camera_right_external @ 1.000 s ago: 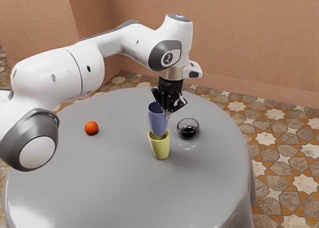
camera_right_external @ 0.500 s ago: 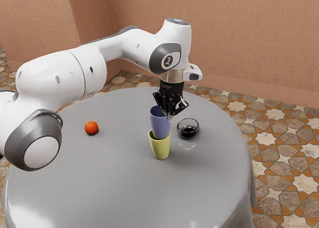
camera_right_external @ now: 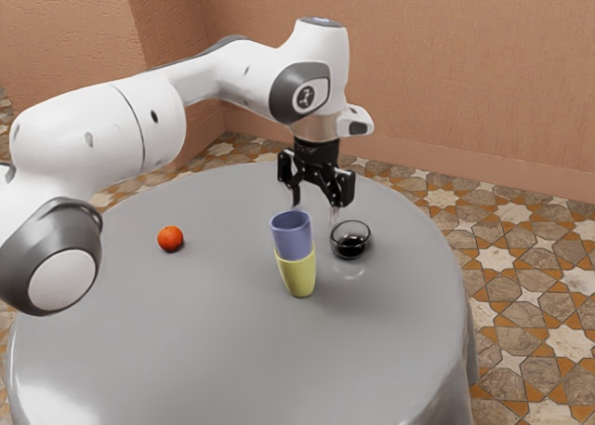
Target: Place the left cup onto the right cup
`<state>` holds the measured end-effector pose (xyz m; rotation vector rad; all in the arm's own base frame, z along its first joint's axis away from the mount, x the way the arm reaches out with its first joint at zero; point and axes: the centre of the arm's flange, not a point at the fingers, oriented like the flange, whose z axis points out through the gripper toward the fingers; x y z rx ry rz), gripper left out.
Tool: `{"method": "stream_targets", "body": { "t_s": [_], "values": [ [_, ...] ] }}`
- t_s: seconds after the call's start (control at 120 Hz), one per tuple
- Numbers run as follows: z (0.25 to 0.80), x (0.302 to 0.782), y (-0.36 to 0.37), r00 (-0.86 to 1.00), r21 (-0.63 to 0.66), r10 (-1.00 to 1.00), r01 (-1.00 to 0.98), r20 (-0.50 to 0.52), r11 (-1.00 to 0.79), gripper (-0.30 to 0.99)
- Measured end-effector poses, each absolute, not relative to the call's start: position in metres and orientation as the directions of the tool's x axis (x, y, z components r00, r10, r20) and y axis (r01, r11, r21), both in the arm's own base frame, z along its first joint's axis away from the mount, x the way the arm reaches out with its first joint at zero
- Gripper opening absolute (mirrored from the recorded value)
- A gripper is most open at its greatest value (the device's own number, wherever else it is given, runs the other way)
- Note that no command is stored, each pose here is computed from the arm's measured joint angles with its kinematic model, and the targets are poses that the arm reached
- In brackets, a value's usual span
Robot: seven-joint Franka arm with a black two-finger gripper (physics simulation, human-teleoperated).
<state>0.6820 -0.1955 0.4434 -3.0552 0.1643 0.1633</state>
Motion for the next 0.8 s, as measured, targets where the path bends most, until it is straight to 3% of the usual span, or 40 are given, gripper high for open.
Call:
{"method": "stream_targets", "body": {
  "t_s": [0.292,0.8],
  "values": [
    [0.506,0.637,-0.161,0.992,-0.063,-0.087,-0.093,-0.087,-0.994,0.66],
    [0.585,0.576,-0.077,0.997,-0.037,-0.061,-0.063,-0.045,-0.997,0.69]
  ]
}}
